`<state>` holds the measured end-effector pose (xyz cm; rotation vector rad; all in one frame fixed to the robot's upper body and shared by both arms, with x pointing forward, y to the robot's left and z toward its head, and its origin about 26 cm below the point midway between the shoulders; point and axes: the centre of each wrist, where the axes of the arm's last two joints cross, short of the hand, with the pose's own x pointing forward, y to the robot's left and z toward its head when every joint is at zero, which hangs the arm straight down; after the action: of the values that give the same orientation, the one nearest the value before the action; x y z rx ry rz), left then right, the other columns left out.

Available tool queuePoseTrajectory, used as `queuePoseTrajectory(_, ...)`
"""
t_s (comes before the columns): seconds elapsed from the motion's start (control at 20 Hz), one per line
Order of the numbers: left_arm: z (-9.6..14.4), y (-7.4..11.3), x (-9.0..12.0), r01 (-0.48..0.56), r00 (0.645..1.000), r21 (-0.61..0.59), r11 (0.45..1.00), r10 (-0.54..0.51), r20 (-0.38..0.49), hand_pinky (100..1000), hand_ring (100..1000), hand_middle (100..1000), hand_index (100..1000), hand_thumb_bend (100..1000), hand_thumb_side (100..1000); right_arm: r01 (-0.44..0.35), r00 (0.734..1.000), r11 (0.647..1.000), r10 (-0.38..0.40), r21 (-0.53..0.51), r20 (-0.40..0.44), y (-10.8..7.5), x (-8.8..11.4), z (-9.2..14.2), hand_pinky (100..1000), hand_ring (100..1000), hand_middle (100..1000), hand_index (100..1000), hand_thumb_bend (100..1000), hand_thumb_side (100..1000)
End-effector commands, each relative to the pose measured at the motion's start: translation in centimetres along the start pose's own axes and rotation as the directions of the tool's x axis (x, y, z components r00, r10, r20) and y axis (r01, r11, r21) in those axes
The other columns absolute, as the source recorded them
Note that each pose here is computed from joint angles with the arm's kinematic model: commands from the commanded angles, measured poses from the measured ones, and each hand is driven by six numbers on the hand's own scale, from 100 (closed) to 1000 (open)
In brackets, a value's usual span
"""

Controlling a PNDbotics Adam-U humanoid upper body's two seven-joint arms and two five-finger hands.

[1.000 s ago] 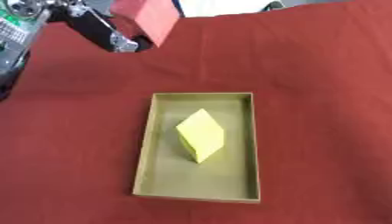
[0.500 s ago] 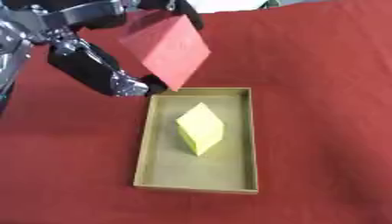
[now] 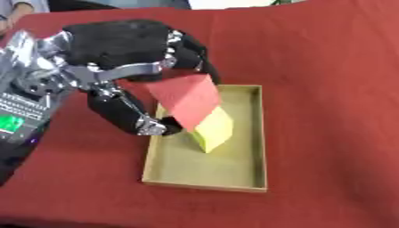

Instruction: Pick up objects on the table and place them in the box.

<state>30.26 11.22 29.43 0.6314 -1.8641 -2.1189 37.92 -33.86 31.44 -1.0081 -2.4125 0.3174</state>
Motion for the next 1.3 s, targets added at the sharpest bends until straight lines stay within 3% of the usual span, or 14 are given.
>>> queuePoseTrajectory(0.05,-0.9,-0.9,-0.6,0.035,0.999,-0.042,0.998,-0.036,-0.025,782,739,572,730,346,100,-0.012,0.999,1.000,0.013,-0.028,0.033,-0.9,0.8,-0.7,733,784,617,828,100,934)
queuePoseTrajectory(0.1,-1.2,-1.4,-0.7,0.035,0.999,-0.055,0.998,-0.036,-0.028,785,742,574,733,255,100,-0.013,0.999,1.000,0.014,-0.029,0.031,-0.9,0.8,-0.6,732,784,616,828,103,946)
queuePoseTrajectory(0.15,-1.5,-1.7,-0.9,0.035,0.999,-0.062,0.997,-0.037,-0.028,786,743,577,736,240,100,-0.013,0.999,1.000,0.013,-0.028,0.029,-0.8,0.8,-0.6,732,784,616,828,112,956)
queuePoseTrajectory(0.35,-2.3,-2.5,-1.1,0.046,0.998,-0.070,0.997,-0.048,-0.027,796,755,595,754,265,102,-0.011,1.000,1.000,0.012,-0.029,0.020,-0.8,0.7,-0.4,730,783,615,826,114,958)
queuePoseTrajectory(0.55,-2.8,-3.3,-1.5,0.047,0.998,-0.082,0.996,-0.051,-0.045,823,791,648,805,328,167,-0.014,1.000,1.000,0.014,-0.028,0.011,-0.8,0.6,-0.3,730,783,614,825,114,963)
queuePoseTrajectory(0.6,-2.9,-3.5,-1.7,0.050,0.997,-0.086,0.995,-0.054,-0.052,839,819,688,839,398,234,-0.014,1.000,1.000,0.014,-0.027,0.009,-0.9,0.5,-0.3,729,782,614,825,115,964)
queuePoseTrajectory(0.9,-3.1,-4.1,-2.0,0.117,0.990,-0.097,0.988,-0.125,-0.073,878,905,784,905,717,443,-0.015,1.000,1.000,0.015,-0.025,0.001,-0.9,0.4,-0.1,728,782,613,824,118,968)
queuePoseTrajectory(1.3,-2.4,-3.1,-1.7,0.202,0.973,-0.093,0.975,-0.210,-0.091,895,939,806,918,833,493,-0.017,1.000,1.000,0.016,-0.021,-0.007,-0.9,0.3,0.1,728,782,613,823,120,969)
